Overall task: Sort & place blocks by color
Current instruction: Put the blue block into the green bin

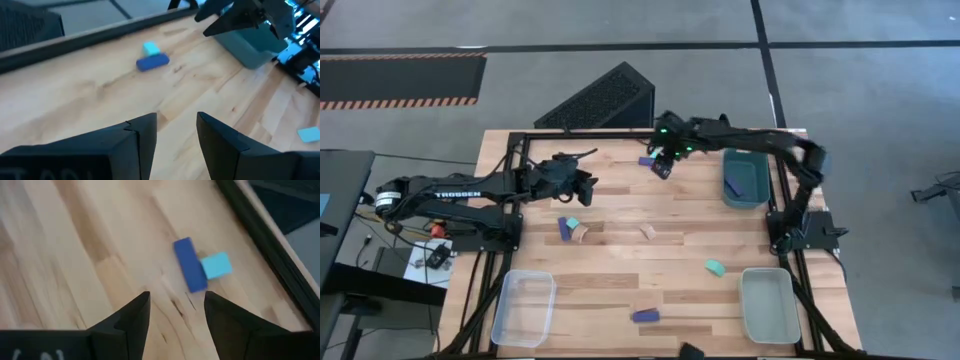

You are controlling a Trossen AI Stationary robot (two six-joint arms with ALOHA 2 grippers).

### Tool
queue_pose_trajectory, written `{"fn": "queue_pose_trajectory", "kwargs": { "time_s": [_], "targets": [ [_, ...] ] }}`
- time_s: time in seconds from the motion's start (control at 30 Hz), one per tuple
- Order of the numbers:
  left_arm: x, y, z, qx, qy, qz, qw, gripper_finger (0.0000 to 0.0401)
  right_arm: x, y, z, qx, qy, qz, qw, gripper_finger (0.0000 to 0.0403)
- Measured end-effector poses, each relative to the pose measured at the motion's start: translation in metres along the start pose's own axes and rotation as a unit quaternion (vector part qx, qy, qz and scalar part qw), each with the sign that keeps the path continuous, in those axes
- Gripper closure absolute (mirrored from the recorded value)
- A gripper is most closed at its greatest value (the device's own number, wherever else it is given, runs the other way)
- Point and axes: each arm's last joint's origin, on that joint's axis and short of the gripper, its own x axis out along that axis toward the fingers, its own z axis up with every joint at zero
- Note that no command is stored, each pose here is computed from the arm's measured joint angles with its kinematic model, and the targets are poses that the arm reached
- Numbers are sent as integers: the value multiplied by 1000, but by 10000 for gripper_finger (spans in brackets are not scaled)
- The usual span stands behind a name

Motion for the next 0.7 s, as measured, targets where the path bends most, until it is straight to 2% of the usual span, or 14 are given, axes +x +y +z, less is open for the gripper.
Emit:
{"fn": "queue_pose_trajectory", "kwargs": {
  "time_s": [0.13, 0.27, 0.43, 0.7],
  "targets": [
    [-2, 0, -9, -24, 37, 11, 999, 273, 25, 1, 15, -76, 58, 7, 995, 211],
    [-5, 0, -20, -38, 76, 28, 996, 273, 50, -2, 14, -106, 105, 11, 989, 237],
    [-10, -4, -31, -45, 99, 49, 993, 273, 71, -13, 9, -97, 123, 8, 988, 289],
    [-14, -10, -37, -39, 81, 57, 994, 273, 82, -43, 7, -70, 126, -4, 990, 394]
  ]
}}
